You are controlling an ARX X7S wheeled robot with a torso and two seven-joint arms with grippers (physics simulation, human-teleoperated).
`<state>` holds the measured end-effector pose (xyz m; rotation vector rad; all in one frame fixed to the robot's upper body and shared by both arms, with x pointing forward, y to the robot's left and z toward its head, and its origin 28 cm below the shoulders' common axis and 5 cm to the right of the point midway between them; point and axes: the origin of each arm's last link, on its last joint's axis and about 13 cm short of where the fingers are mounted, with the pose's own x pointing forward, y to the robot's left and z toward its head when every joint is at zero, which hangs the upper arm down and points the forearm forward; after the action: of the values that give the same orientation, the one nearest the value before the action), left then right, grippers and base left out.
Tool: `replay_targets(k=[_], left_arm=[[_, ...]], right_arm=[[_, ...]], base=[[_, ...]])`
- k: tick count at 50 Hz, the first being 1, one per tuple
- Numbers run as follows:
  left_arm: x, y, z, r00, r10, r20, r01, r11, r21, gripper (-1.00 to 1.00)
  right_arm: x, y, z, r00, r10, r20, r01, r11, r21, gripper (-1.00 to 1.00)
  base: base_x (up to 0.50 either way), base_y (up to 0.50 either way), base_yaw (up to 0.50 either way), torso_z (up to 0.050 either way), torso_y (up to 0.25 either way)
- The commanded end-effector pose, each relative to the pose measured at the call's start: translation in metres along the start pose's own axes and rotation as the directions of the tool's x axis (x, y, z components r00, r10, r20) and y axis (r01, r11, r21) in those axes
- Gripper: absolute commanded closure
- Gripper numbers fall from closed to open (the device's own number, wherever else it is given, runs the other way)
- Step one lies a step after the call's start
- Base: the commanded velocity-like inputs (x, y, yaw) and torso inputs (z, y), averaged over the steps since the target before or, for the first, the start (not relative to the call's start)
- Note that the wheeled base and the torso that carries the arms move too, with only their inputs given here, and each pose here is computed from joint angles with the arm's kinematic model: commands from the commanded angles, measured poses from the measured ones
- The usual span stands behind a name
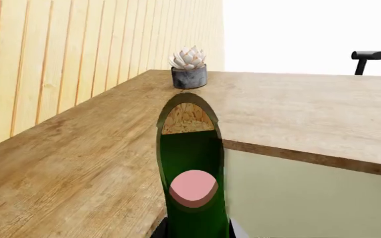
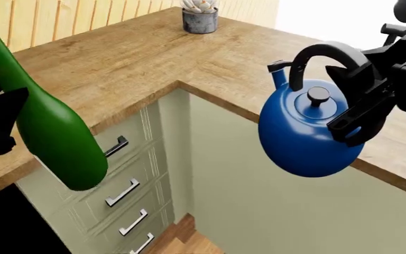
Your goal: Pick the kettle non electric and bottle and place them in the sink. Then turn on the water.
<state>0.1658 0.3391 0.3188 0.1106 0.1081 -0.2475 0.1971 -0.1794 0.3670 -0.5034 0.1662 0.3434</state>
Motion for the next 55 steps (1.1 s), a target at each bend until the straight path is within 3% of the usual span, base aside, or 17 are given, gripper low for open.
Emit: replay_targets(k=[1, 55], left_arm=[[-0.009, 0.002, 0.022, 0.99, 0.031, 0.137, -0.035, 0.999, 0.026, 1.0], [-0.006, 0.005, 0.019, 0.984, 0.058, 0.166, -0.065, 0.997, 0.037, 1.0]], right_arm=[[-0.003, -0.005, 0.004, 0.996, -0.077, 0.045, 0.077, 0.997, -0.011, 1.0], [0.003, -0.001, 0.001, 0.996, -0.03, 0.079, 0.029, 1.0, 0.005, 1.0]], base=[[0.0, 0.0, 0.5, 0.0, 0.0], [0.0, 0.0, 0.5, 0.001, 0.002]])
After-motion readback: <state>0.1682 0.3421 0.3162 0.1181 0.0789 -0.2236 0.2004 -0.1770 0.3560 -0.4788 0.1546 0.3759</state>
